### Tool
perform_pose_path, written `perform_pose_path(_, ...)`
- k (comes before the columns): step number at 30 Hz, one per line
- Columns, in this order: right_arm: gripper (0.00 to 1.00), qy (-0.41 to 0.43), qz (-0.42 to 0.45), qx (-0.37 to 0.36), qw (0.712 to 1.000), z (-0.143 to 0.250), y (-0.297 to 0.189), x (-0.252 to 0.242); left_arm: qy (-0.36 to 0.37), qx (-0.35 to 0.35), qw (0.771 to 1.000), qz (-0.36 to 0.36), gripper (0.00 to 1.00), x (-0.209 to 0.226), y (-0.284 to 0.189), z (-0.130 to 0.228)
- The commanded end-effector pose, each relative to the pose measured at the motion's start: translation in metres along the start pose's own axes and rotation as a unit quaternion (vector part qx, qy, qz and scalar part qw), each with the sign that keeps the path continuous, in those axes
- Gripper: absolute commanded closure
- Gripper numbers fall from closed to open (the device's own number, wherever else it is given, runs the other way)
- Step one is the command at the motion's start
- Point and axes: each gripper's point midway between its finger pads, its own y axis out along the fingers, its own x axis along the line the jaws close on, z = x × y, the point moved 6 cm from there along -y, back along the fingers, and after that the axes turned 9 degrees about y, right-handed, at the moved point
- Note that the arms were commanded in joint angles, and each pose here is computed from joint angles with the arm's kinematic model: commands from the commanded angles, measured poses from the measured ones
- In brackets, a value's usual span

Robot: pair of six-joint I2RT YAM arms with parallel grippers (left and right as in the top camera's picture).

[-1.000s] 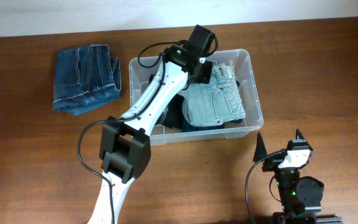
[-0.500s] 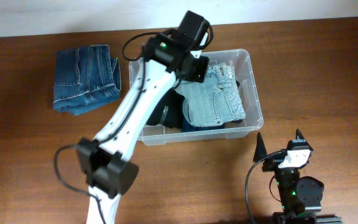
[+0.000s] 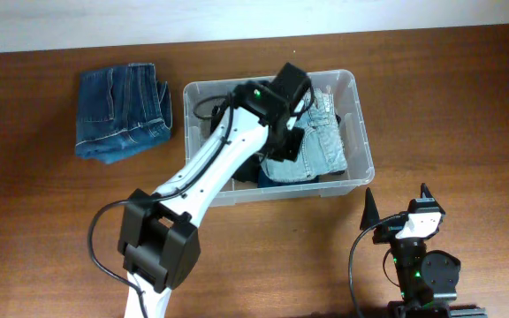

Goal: Pack container
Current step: 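Move the left gripper over to the dark blue jeans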

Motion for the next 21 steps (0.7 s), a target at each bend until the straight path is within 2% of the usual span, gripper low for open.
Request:
perform_pose_path(1,0.01,-0.002,0.004,0.0,1.0,0.001,0.0,-0.002,-0.013,0.027,1.0,-0.006,0.99,0.007,0.033,0.014)
perform_pose_path(5,0.02,-0.001,0.004,0.0,1.0,0.001,0.0,-0.002,-0.01,0.017,1.0,-0.005,0.99,0.006,0.03,0.01)
perform_pose_path(9,0.02,-0.002,0.004,0.0,1.0,0.002,0.0,-0.002,0.0,-0.03,0.999,-0.018,0.99,0.005,-0.003,-0.007)
perform_pose_path(11,0.02,-0.001,0.004,0.0,1.0,0.002,0.0,-0.002,0.0,-0.06,0.998,-0.036,0.99,0.006,-0.03,-0.016)
perform_pose_path(12,0.02,-0.002,0.004,0.0,1.0,0.001,0.0,-0.002,-0.003,-0.098,0.993,-0.063,0.96,0.011,-0.064,-0.025)
perform_pose_path(16,0.02,-0.001,0.004,0.0,1.0,0.001,0.0,-0.002,-0.029,-0.186,0.971,-0.147,0.87,0.036,-0.134,-0.039)
perform_pose_path(20,0.02,-0.001,0.004,0.0,1.0,0.002,0.0,-0.002,-0.082,-0.235,0.932,-0.264,0.57,0.083,-0.178,-0.04)
perform_pose_path(21,0.02,-0.001,0.004,0.0,1.0,0.001,0.0,-0.002,-0.099,-0.237,0.921,-0.294,0.42,0.098,-0.184,-0.039)
